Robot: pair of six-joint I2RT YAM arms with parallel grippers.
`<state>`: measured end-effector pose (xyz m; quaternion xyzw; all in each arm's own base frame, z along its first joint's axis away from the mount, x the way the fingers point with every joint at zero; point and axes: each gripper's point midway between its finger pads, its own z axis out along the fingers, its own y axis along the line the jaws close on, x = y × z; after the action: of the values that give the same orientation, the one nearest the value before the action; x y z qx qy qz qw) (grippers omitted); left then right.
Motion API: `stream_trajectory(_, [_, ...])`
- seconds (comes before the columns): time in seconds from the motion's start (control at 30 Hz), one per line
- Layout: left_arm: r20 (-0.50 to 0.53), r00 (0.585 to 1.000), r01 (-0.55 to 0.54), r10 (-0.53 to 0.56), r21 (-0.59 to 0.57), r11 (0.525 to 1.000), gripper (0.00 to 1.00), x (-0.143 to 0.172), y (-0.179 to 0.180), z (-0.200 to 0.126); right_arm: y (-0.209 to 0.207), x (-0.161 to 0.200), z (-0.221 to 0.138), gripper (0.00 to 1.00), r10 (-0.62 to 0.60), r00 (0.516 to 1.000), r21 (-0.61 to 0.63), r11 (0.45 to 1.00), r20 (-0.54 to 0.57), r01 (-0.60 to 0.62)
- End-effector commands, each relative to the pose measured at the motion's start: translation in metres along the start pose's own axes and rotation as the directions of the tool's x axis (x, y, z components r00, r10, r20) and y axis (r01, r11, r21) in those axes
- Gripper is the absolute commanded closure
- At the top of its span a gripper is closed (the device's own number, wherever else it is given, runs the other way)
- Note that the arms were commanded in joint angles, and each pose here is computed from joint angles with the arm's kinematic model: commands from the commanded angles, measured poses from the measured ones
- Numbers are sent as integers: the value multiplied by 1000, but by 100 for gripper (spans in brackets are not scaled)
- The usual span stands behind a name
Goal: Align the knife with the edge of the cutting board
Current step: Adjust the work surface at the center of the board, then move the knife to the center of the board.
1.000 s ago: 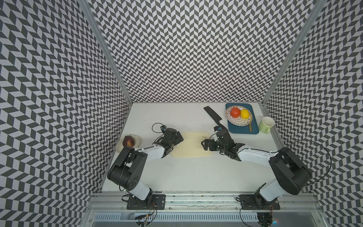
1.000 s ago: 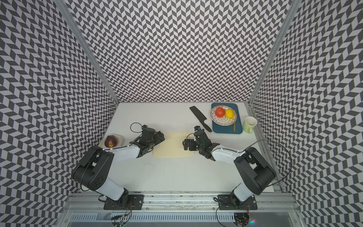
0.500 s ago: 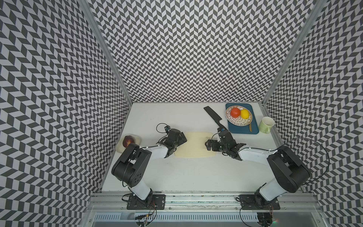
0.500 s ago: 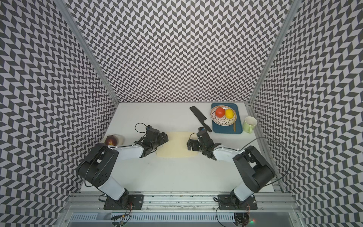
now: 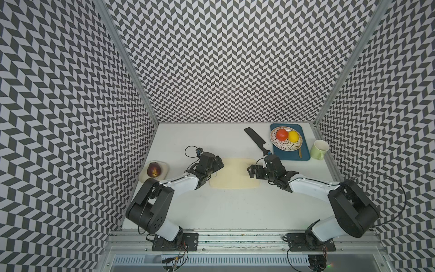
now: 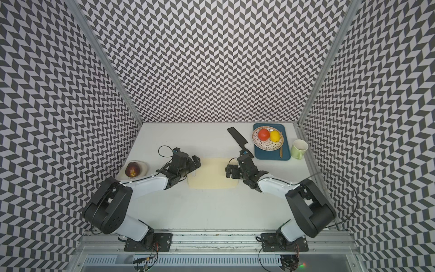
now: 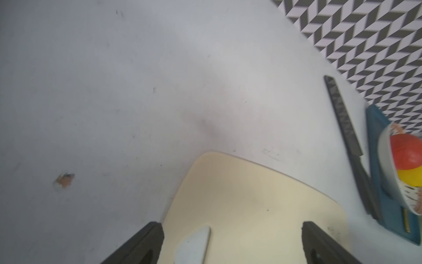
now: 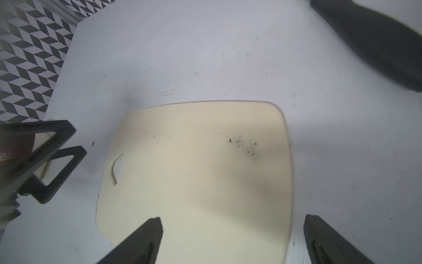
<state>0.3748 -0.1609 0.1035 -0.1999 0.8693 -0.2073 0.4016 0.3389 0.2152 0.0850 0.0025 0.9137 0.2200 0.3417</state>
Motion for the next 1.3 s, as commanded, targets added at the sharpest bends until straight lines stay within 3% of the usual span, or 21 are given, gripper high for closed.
stream_trajectory(0.0, [74, 997, -20, 19, 14, 1000, 0, -15, -3, -27, 6, -47, -17, 2, -20, 992, 47, 999, 128, 14])
stream_trajectory(0.1, [144, 989, -33, 28, 35, 999, 0, -23, -7, -49, 5, -74, -16, 6, -42, 987, 93, 995, 153, 28])
stream_trajectory(0.23, [243, 970, -22, 9, 51, 998, 0, -31, -5, -76, -15, -107, 1, 19, -39, 995, 146, 989, 95, 25])
stream_trajectory(0.43, [259, 965, -7, -25, 121, 993, 0, -28, -10, -89, -53, -133, 34, 26, -3, 1000, 162, 987, 19, 0])
stream_trajectory(0.73, [187, 982, -21, -7, 147, 989, 0, -15, -19, -78, -69, -132, 88, 26, -72, 995, 206, 975, -64, 84])
stream_trajectory(1.0, [185, 983, -25, -4, 150, 988, 0, -14, -20, -78, -89, -136, 119, 28, -101, 989, 294, 947, -107, 129])
stream_trajectory(1.27, [175, 985, -24, -3, 153, 988, 0, -13, -21, -77, -90, -118, 127, 43, -97, 984, 293, 946, -151, 138])
